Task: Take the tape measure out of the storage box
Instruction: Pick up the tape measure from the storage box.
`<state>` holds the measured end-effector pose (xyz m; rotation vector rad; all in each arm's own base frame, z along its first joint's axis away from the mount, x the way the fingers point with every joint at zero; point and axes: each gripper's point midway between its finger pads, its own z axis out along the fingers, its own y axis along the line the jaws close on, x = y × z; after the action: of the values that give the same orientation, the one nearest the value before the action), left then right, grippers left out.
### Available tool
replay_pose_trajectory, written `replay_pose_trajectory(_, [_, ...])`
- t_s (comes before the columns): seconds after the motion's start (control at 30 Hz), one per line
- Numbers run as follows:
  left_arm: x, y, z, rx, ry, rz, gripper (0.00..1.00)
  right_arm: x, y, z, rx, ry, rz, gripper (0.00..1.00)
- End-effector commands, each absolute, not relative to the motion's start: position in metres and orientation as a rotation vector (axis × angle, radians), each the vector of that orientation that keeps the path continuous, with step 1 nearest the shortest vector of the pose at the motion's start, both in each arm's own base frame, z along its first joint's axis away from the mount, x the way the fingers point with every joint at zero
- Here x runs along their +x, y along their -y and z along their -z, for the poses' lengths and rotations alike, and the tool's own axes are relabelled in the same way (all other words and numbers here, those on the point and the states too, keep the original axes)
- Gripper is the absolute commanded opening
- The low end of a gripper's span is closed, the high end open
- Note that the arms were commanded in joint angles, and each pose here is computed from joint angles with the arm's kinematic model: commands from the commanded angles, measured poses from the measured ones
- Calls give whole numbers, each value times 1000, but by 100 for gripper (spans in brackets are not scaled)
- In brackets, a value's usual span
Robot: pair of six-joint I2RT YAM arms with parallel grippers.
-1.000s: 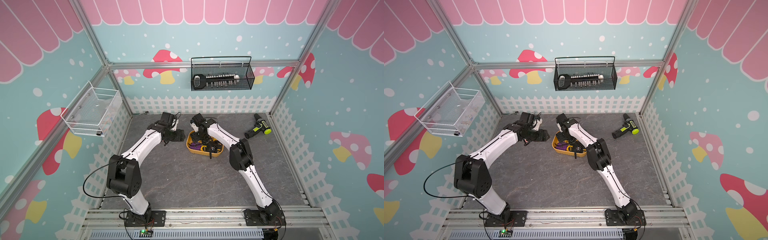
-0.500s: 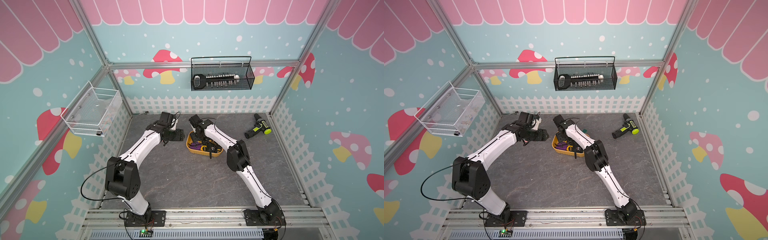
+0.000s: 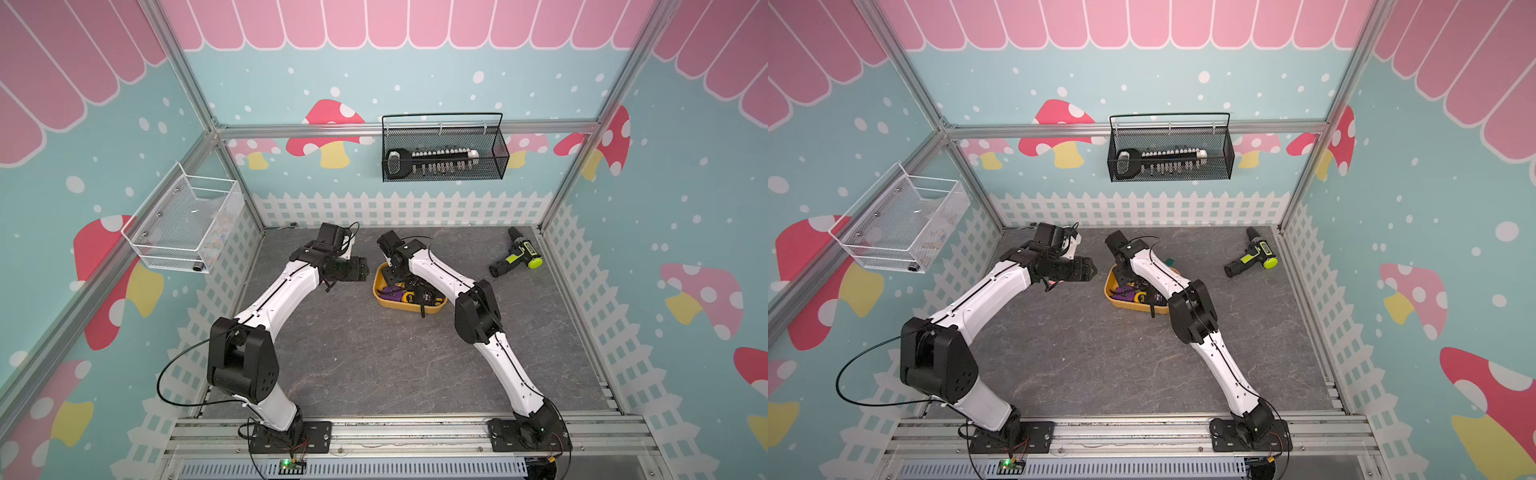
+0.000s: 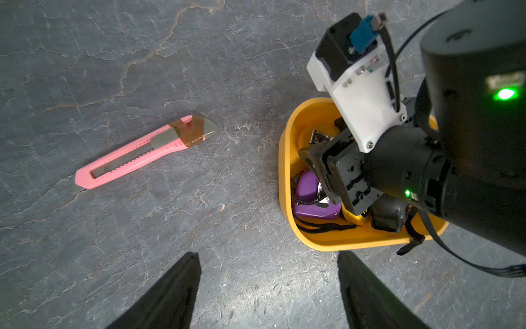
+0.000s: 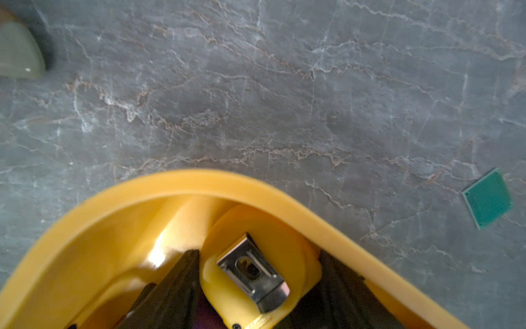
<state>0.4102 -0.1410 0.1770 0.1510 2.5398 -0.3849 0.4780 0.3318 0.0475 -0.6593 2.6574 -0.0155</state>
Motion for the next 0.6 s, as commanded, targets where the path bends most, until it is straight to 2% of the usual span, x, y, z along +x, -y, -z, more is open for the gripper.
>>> replay_pose_trajectory(0.0, [410,137,-190,164,-2499,339,79,466,-329,-88,-703,-2625,17,46])
replay_pose_trajectory(0.3, [413,156,-187,266,-2493,285,80,464,-333,-154,-669,-2532,-120,46])
replay_pose_trajectory(0.57, [420,190,-167,385,-2526,272,80,464,-283,-184,-569,-2545,-110,46])
